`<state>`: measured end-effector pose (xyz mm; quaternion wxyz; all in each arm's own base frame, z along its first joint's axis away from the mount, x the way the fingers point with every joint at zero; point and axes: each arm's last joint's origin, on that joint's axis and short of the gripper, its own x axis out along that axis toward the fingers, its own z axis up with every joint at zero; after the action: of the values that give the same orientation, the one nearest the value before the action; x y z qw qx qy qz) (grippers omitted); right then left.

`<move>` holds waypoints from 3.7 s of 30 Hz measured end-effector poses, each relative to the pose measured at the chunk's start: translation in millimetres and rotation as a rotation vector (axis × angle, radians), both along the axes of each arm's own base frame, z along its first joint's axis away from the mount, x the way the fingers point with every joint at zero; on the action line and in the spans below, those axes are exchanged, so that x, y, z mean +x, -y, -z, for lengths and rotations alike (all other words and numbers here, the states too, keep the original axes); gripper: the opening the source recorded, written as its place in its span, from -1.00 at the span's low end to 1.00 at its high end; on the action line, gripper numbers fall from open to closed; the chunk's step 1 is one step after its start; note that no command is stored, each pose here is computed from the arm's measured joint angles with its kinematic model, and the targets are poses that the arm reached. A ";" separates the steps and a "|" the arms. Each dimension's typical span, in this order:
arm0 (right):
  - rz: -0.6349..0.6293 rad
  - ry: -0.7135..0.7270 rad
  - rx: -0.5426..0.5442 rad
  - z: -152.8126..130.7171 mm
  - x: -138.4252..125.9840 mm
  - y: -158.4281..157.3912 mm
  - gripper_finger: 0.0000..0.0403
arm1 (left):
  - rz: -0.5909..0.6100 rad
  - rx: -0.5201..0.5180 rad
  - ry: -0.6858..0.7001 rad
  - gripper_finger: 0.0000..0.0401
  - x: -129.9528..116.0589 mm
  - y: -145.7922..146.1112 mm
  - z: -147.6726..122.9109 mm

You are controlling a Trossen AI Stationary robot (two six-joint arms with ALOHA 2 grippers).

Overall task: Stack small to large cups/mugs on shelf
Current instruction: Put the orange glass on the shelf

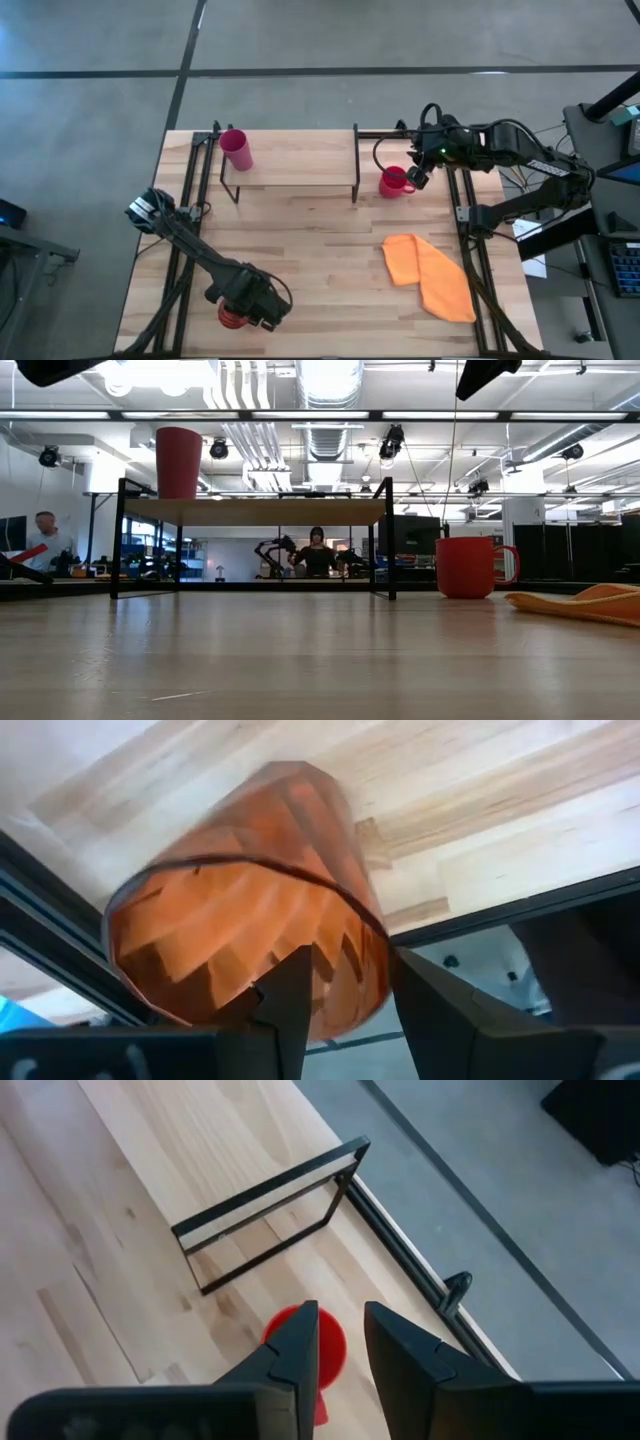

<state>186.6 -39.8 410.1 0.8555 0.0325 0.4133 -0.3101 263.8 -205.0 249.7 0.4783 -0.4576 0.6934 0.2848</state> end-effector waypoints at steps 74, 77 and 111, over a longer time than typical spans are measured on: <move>-0.005 0.157 -0.027 -10.0 11.2 1.6 -0.60 | 1.059 0.724 0.252 -1.00 24.7 -270.8 -143.7; -0.005 0.157 -0.027 -10.0 11.2 1.6 -0.62 | 1.013 0.658 0.306 -1.00 22.9 -278.5 -142.8; -0.004 0.157 -0.027 -10.0 11.2 1.6 -0.60 | 0.695 0.569 0.352 -1.00 15.4 -306.8 -138.0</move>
<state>197.8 -41.4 420.1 0.8863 0.0443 0.3409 -0.3103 279.2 101.8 387.7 0.7613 -0.0910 0.6084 0.2048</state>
